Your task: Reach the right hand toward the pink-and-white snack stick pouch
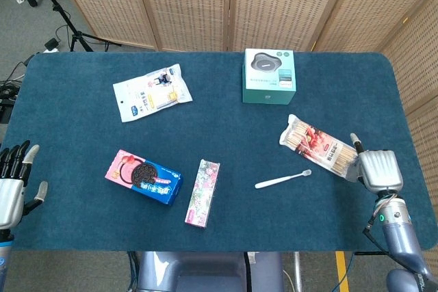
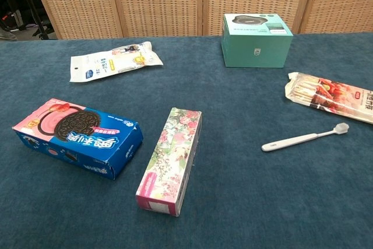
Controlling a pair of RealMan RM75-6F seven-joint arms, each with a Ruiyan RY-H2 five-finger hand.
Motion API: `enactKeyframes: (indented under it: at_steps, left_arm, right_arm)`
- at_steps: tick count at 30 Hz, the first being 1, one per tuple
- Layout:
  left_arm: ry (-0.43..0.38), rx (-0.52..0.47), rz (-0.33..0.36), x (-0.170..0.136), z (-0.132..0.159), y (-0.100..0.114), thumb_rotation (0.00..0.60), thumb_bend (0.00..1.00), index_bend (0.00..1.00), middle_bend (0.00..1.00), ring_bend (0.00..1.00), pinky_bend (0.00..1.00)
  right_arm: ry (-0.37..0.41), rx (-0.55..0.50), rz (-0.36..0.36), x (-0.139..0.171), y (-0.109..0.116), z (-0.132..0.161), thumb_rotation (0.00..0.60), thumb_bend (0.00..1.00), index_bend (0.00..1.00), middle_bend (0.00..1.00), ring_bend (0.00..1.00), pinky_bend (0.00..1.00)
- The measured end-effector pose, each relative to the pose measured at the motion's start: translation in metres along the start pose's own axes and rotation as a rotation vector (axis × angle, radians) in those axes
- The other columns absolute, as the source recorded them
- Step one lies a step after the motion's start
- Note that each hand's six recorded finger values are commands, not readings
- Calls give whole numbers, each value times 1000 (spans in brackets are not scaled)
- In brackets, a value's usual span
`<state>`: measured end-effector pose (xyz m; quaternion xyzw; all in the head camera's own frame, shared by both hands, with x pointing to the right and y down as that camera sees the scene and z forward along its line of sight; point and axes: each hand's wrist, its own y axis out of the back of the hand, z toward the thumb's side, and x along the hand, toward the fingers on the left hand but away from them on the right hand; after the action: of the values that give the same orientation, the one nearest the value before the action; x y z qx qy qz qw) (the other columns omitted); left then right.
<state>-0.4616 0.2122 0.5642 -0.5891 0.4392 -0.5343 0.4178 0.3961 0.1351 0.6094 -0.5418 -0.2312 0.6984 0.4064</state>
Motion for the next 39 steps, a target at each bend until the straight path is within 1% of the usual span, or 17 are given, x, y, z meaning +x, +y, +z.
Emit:
enactKeyframes:
  at_steps: [2, 4, 8, 11, 14, 16, 29, 35, 39]
  left_arm:
    - [-2, 0, 0, 0, 0, -1, 600, 421, 0, 0, 0, 39]
    - [-2, -1, 0, 0, 0, -1, 600, 420, 0, 0, 0, 40]
    - [-8, -5, 0, 0, 1, -2, 600, 420, 0, 0, 0, 40]
    - [-13, -10, 8, 0, 2, -1, 600, 421, 0, 0, 0, 40]
    - [-15, -15, 14, 1, 2, -1, 600, 421, 0, 0, 0, 40]
    - [-15, -16, 15, 1, 1, -1, 600, 421, 0, 0, 0, 40]
    - [-19, -20, 7, 3, 3, -2, 600, 421, 0, 0, 0, 39]
    - [-15, -18, 10, 3, 2, -2, 600, 421, 0, 0, 0, 40]
    - [1, -20, 12, 2, -3, -1, 600, 421, 0, 0, 0, 40]
  right_arm:
    - [1, 5, 26, -4, 0, 3, 600, 999, 21, 682, 716, 640]
    - [5, 10, 55, -7, -2, 7, 600, 1000, 20, 692, 767, 682]
    - [34, 29, 139, -15, -9, 19, 600, 1000, 12, 710, 799, 704]
    - [61, 73, 178, -21, -13, 29, 600, 1000, 12, 720, 811, 717]
    - [82, 128, 189, -23, -14, 36, 600, 1000, 12, 724, 815, 721]
    - [89, 136, 200, -23, -16, 40, 600, 1000, 12, 723, 814, 721]
    - [103, 124, 228, -25, -23, 52, 600, 1000, 12, 723, 814, 721]
    - [108, 113, 222, -25, -21, 55, 600, 1000, 12, 723, 815, 721]
    - [115, 102, 218, -27, -18, 58, 600, 1000, 12, 723, 814, 721]
